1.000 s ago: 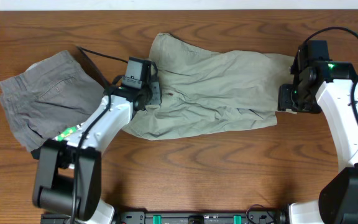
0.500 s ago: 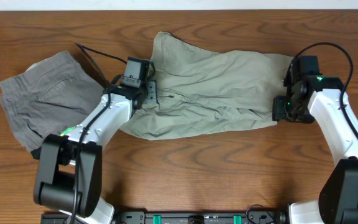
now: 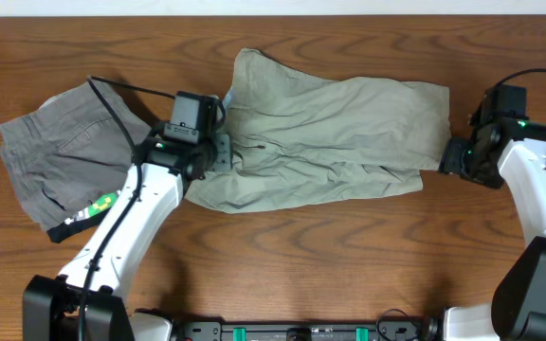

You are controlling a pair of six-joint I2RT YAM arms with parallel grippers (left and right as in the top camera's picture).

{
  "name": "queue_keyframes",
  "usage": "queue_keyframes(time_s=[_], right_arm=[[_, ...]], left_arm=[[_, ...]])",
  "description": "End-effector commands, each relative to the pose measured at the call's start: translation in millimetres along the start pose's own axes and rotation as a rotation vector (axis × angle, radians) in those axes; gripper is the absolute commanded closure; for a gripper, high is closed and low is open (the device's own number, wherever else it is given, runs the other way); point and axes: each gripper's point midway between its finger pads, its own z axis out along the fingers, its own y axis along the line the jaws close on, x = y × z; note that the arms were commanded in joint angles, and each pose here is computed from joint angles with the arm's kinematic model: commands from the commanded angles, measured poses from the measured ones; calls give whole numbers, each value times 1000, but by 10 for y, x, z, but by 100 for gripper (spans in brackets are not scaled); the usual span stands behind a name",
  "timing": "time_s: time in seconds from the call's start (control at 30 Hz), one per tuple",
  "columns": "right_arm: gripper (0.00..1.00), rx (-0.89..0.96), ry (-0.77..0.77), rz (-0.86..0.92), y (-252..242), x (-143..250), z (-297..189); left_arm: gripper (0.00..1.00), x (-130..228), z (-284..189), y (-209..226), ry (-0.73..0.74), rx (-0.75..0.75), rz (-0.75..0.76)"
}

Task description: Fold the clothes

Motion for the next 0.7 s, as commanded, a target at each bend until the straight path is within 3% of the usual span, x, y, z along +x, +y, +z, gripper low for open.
queue_keyframes(time_s=[0.0,0.43,0.67], right_arm=[[33,-67,10,-21,64,90,64],[28,-127,-149,-40,156,20,482],[26,-166,-243,-45,223,-89,573]], left_arm=[[53,225,161,-126,83,34,31],[56,615,909,-337,231,29,110],[56,671,1007,-321,252,21,86]])
